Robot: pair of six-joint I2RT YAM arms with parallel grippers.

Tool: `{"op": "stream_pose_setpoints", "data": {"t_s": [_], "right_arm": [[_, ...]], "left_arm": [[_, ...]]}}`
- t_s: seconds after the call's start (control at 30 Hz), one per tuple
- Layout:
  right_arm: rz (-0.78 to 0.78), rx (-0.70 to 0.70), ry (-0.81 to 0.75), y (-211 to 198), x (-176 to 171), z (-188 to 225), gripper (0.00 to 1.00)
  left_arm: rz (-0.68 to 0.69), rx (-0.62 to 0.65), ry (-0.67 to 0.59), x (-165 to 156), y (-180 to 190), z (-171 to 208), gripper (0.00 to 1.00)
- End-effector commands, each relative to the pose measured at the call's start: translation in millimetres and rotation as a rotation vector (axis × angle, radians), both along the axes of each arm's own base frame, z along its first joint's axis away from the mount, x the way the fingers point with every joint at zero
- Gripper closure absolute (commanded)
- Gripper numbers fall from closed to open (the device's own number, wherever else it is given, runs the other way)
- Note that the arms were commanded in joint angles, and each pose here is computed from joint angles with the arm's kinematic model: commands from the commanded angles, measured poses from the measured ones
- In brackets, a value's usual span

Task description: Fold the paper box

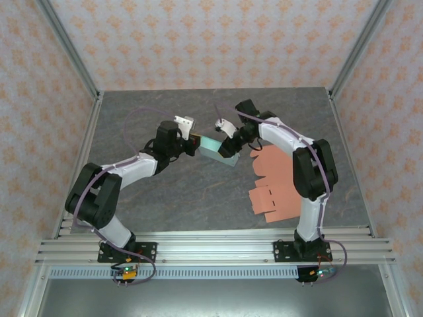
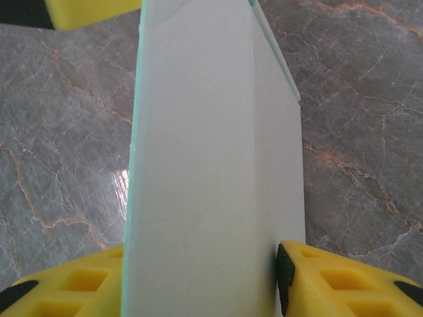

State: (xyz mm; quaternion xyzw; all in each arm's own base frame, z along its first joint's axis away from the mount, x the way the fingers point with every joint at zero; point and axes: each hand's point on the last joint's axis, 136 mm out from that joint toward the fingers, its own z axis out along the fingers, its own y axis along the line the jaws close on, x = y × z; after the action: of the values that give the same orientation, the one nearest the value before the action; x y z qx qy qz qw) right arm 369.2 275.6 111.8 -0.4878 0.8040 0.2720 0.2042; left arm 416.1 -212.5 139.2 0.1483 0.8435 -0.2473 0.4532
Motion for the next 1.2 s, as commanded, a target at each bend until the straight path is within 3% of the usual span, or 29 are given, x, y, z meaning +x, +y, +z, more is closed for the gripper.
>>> {"op": "stream_pose_setpoints", "data": {"t_s": [0.0,0.2,0.43,0.63,0.77,0.97,1.17], "right_arm": [[-0.024,-0.034,0.014,-6,9,-13,0.46],[-0.101,0.042,-0.010,-8,23,6,0.41],[-0.248,0.205,-0.134,-8,43,64,0.25],[-0.512,0.321,-0.229,-31,46,100,0.22],[-0.675,0.220,-0.268,-68,33,87,0.24],[-0.646,0.177,-0.197,-75,-3,70,0.32],[-0.586,0.129,-0.178,-64,6,63,0.41]], "left_arm": [[-0.015,0.065,0.053,-4,1,-24,1.00],[-0.005,0.097,0.076,-4,4,-36,1.00],[0.044,0.137,0.084,-6,6,-44,1.00],[0.112,0.189,0.103,-7,13,-46,1.00],[0.186,0.192,0.133,-6,22,-48,1.00],[0.215,0.166,0.150,-4,18,-40,1.00],[0.223,0.134,0.163,0,12,-35,1.00]]}}
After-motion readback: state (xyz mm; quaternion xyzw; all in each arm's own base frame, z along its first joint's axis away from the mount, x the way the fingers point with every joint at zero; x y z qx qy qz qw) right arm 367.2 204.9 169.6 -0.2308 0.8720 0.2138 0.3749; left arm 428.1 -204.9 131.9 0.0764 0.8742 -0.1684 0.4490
